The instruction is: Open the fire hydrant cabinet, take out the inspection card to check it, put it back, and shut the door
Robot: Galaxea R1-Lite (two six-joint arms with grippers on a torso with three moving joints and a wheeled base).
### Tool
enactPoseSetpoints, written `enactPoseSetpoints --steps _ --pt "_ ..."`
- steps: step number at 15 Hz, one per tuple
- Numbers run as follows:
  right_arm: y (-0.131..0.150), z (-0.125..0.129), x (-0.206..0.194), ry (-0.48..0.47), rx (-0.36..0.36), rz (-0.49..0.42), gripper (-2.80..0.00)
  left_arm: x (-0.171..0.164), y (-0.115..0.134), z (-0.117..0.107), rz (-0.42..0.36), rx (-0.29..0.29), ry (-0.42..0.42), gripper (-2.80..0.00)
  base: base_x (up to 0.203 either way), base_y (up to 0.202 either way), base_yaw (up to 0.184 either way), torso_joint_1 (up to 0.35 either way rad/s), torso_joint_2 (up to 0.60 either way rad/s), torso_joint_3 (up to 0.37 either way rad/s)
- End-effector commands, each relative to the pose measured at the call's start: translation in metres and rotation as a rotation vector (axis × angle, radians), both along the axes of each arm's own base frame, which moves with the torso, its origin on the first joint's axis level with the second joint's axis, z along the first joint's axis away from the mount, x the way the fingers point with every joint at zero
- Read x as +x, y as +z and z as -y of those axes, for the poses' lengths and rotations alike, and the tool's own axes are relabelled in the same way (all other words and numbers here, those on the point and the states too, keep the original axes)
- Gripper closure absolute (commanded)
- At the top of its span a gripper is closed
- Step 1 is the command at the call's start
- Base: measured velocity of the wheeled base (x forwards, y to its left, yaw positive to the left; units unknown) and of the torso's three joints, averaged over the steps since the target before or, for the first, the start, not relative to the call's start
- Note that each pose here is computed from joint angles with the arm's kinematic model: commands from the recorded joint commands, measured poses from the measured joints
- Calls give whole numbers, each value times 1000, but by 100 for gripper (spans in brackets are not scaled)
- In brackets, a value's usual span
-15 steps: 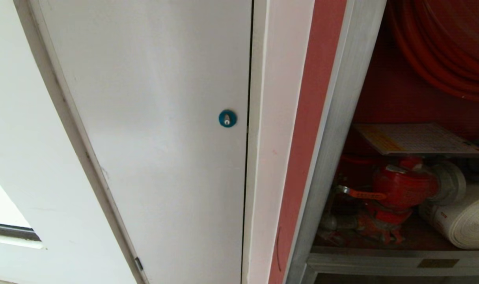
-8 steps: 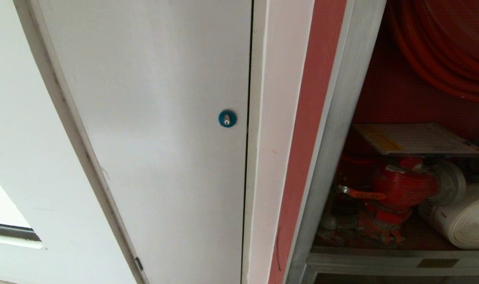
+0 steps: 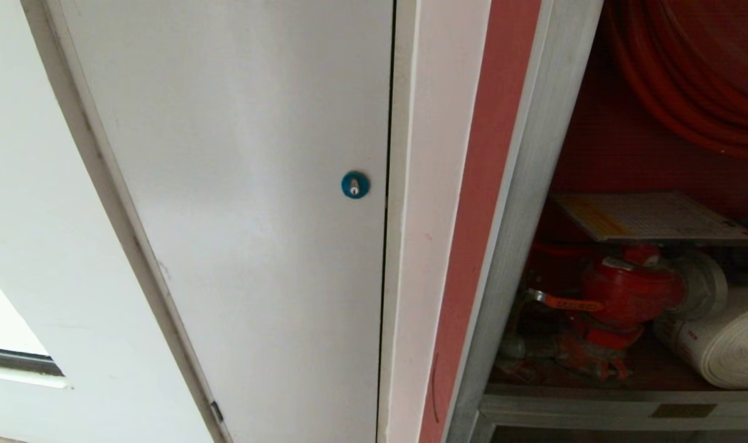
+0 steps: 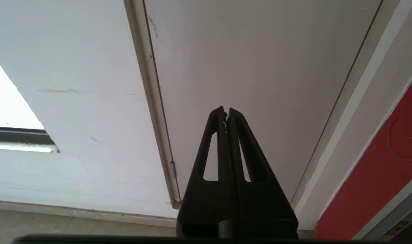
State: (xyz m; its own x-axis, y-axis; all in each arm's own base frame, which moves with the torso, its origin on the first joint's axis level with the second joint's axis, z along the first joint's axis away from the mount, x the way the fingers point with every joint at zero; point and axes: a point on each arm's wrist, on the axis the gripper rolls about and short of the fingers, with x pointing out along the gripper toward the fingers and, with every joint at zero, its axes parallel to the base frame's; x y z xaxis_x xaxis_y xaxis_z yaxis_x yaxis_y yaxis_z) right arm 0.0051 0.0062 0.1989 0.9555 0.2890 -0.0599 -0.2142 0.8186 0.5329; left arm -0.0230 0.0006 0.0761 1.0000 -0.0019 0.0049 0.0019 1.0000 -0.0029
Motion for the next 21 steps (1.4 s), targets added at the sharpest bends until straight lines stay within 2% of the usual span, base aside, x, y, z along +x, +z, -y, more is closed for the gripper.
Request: enactPoseSetpoints --steps 1,4,6,9,12,15,16,19,21 --pt "9 0 22 -4 54 -95 0 0 0 0 0 0 0 0 0 0 0 0 0 0" --pt "22 -1 56 -40 223 -253 0 0 0 0 0 0 0 0 0 0 0 0 0 0" --pt "27 -2 71 -55 328 -319 0 0 0 0 -2 0 0 0 0 0 0 0 0 0" --pt "31 -2 72 -53 345 -313 0 0 0 0 0 0 0 0 0 0 0 0 0 0" --pt "43 -2 76 -55 404 -305 0 0 0 0 -2 0 0 0 0 0 0 0 0 0" --pt "45 -3 83 -50 393 -316 0 0 0 0 0 0 0 0 0 0 0 0 0 0" --pt "47 -3 86 -46 367 -309 0 0 0 0 0 0 0 0 0 0 0 0 0 0" --pt "56 -3 90 -35 257 -296 0 0 0 0 -2 0 0 0 0 0 0 0 0 0" --pt "64 -3 88 -21 165 -319 0 0 0 0 0 0 0 0 0 0 0 0 0 0"
